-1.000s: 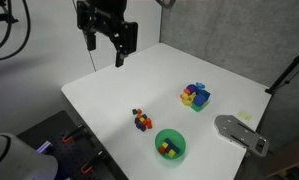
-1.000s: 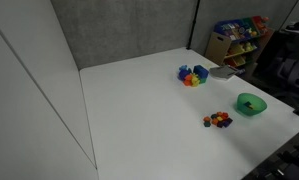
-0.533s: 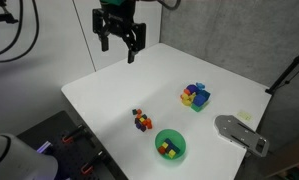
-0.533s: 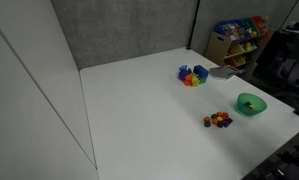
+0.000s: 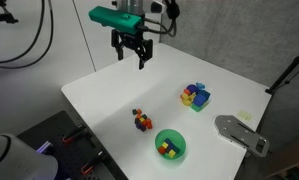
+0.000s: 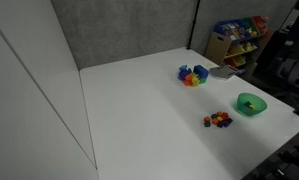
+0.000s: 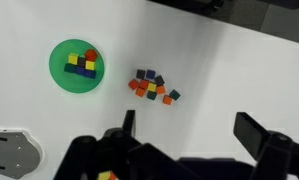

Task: Put a small orange block in the bowl

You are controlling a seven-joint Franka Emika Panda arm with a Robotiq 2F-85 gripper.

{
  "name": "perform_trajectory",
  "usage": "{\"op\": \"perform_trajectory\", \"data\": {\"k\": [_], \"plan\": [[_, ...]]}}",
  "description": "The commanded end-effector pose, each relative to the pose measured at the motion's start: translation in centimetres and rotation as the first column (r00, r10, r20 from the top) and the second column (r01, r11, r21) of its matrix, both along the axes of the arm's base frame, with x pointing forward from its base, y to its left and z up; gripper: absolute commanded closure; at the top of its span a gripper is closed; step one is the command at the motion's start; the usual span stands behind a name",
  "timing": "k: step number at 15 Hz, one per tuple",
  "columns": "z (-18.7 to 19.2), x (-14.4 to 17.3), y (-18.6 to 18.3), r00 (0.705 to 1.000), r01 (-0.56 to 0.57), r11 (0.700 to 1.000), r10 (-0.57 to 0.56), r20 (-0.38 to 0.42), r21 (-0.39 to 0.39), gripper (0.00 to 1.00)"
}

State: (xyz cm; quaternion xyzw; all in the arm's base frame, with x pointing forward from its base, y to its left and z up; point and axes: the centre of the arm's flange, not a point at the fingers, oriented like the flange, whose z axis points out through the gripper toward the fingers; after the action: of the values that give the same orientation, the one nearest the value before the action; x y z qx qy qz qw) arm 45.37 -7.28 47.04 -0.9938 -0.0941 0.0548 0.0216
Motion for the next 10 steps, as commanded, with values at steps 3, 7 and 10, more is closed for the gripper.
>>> {"op": "perform_trajectory", "data": {"k": [3,7,10], "plan": [[-7.0,2.4,3.2,0.993,0.084,0.996,-0.081,0.080,-0.029,0.00],[-11.4,3.5,4.2,0.992,0.111,0.993,-0.109,0.071,-0.030,0.00],[-11.4,3.0,4.0,0.996,0.080,0.996,-0.078,0.051,-0.043,0.00]]}}
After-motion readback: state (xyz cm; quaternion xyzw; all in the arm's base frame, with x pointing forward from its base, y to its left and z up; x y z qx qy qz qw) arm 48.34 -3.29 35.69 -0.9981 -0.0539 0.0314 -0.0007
